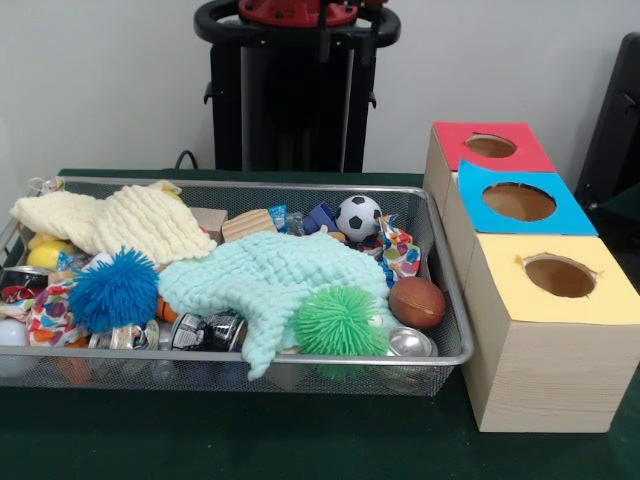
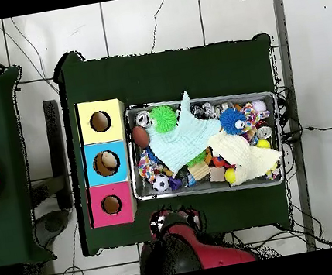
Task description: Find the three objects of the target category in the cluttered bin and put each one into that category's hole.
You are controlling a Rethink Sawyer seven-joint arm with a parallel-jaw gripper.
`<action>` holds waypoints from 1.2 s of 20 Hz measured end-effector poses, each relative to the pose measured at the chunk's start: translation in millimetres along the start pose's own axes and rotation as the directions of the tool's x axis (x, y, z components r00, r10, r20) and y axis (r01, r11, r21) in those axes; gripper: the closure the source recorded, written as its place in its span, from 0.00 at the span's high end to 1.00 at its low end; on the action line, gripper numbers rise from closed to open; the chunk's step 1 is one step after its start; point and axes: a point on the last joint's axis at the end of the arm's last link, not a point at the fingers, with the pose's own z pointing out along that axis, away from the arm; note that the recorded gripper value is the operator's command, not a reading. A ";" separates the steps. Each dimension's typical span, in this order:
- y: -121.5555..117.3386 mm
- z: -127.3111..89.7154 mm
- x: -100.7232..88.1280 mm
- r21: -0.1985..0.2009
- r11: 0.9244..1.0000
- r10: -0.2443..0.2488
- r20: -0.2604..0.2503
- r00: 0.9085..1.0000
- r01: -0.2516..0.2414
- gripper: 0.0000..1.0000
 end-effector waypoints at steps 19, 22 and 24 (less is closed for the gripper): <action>-19.4 92.7 36.7 -0.001 0.995 -0.095 0.002 0.995 0.095 1.00; -26.3 98.8 36.8 -0.005 0.996 -0.084 -0.009 0.996 0.084 1.00; -30.9 100.9 33.5 -0.006 0.997 -0.074 -0.010 0.997 0.074 1.00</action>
